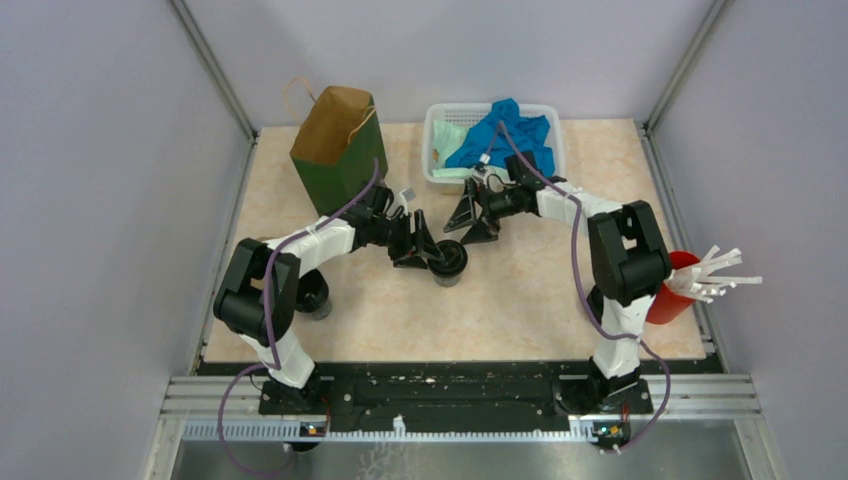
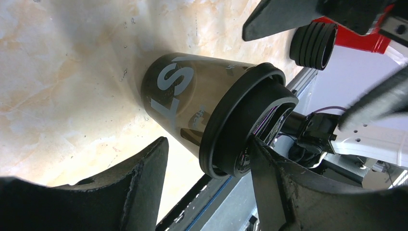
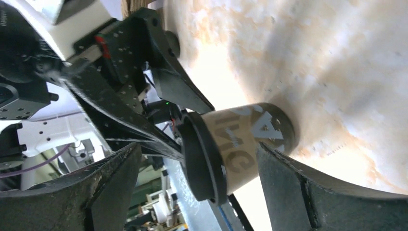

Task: Pack the takeout coffee

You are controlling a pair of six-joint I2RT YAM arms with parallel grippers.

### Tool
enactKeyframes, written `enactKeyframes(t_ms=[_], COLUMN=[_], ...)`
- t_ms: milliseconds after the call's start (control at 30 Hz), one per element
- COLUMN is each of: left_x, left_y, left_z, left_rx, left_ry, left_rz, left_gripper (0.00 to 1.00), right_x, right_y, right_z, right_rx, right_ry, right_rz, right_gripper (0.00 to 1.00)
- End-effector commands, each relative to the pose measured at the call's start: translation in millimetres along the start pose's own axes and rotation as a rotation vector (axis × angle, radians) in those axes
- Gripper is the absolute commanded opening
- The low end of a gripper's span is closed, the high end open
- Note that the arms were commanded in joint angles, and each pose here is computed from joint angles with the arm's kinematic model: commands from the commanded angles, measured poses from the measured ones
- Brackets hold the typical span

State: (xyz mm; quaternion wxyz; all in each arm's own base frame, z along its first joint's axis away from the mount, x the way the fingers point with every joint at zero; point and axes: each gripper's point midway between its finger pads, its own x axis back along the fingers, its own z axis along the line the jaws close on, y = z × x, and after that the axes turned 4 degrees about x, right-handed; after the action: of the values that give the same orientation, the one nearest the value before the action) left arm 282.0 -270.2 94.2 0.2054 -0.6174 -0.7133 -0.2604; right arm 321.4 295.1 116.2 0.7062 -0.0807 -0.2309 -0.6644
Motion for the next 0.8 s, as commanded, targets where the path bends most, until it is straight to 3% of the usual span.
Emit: enactKeyframes(t_ms=[0,100,300,400,500,600,700,767], left_x=[-6,-6,-8,-9,-8,-6,-5,-5], left_y=[-15,-14,-15,-15,-13,-9,-8,-9], left_z=[53,53,57,57,53,43,37,36], left_rx=[0.042,0.045,0.053,0.054,0.047,0.036,0.027,0.027], left_ry=[0.209,0.213,0.217,0.215,0.209,0.191,0.178,0.176], left_rz=[0.011,0.01,0.009,0.009,0.008,-0.001,-0.001,0.004], left_gripper=[0.67,0.67,0.67,0.67,0.67,0.68,0.69,0.69], right_x=[-4,-12,-23,-18,-6,9,22,23], right_y=[0,-13,-42,-33,-13,-3,-12,-26], right_z=[21,-10,-91,-94,-49,-9,7,10], right_rx=[0.132,0.093,-0.057,-0.091,-0.011,0.048,0.089,0.088], right_ry=[-0.027,-0.087,-0.168,-0.159,-0.122,-0.085,-0.101,-0.097], right_rz=[0.034,0.054,0.058,0.017,-0.026,-0.052,-0.052,-0.026], right_gripper=[0.88,0.84,0.58,0.53,0.61,0.8,0.93,0.95])
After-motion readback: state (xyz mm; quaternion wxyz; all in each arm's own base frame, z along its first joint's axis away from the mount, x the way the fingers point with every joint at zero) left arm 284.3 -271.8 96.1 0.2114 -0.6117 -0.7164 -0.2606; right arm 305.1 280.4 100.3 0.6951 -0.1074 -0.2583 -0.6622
